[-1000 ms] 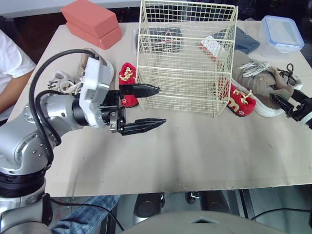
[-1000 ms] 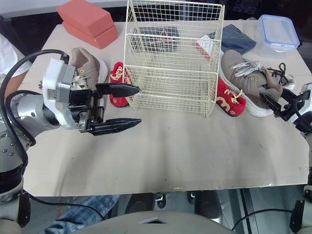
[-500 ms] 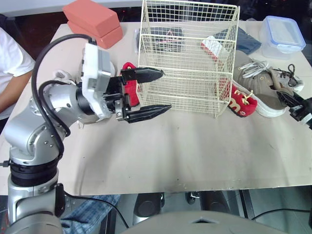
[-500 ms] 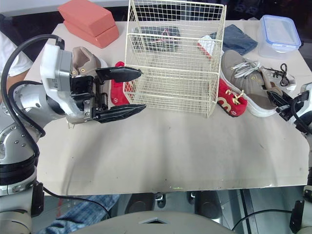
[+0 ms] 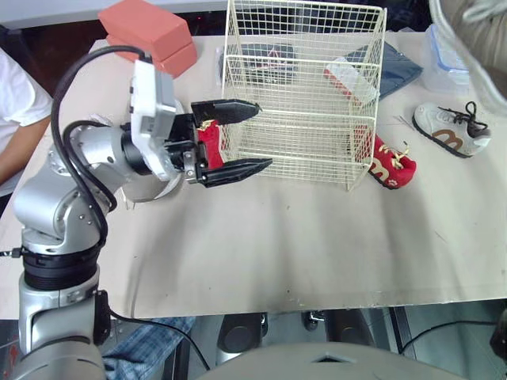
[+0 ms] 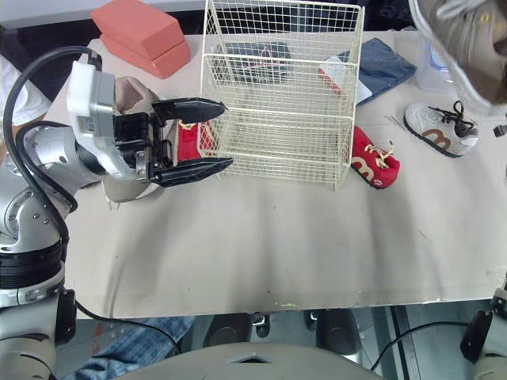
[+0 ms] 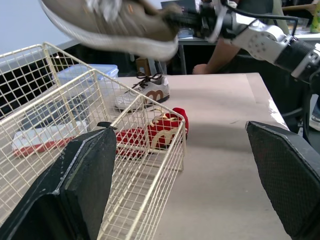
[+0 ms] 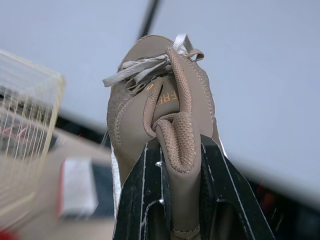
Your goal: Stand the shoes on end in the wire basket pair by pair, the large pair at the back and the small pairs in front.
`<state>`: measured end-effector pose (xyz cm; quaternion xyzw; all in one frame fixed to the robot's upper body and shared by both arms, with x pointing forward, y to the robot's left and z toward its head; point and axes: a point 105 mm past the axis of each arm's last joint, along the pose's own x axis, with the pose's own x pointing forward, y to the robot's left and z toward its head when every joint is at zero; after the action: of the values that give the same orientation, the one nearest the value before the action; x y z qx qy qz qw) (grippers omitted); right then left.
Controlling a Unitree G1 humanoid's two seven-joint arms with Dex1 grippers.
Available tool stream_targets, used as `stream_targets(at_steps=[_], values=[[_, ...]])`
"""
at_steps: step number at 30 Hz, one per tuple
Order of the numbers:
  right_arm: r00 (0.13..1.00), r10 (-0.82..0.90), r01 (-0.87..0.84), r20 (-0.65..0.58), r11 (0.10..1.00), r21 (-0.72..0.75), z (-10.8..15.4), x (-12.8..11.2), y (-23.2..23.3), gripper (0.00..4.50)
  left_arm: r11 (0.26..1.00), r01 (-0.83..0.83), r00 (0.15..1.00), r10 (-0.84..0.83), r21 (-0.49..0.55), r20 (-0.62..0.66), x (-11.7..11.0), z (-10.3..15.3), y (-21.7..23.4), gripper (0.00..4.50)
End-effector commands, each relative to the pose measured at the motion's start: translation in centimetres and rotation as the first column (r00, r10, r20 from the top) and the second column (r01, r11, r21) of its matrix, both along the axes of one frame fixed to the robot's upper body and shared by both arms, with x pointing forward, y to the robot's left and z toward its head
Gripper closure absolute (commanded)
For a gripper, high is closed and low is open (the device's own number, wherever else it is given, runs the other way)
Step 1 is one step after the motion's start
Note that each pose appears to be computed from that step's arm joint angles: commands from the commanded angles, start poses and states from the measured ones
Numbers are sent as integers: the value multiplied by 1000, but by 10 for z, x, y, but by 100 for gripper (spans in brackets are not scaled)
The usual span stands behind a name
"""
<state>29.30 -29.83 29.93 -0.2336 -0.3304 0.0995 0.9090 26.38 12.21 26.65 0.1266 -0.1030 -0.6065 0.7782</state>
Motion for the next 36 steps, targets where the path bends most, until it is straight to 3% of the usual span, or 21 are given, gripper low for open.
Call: stream_targets(at_steps=[1,4,10,14,20,30,36], values=[[970,108,-40,219,955,-294,38,-22,45,449,1000,3,998,-4,16,59,1,13,7,0],[936,220,-58,276,867,-495,43,-29,71,449,999,-5,997,2,34,82,4,21,16,0],[870,402,-77,285,683,-726,26,-42,102,449,998,-14,993,7,55,120,-1,35,33,0],[831,503,-88,238,541,-836,8,-51,115,449,999,41,993,-39,-21,114,-20,56,44,0],[771,613,-122,172,407,-905,-2,-63,128,449,998,64,993,-62,-19,105,-33,67,47,0],[626,780,-236,25,220,-946,-17,-80,168,449,959,214,973,-226,185,47,-22,35,19,0],[639,762,-329,-99,155,-932,-23,-71,177,449,883,328,939,-344,337,-14,-20,14,-2,0]])
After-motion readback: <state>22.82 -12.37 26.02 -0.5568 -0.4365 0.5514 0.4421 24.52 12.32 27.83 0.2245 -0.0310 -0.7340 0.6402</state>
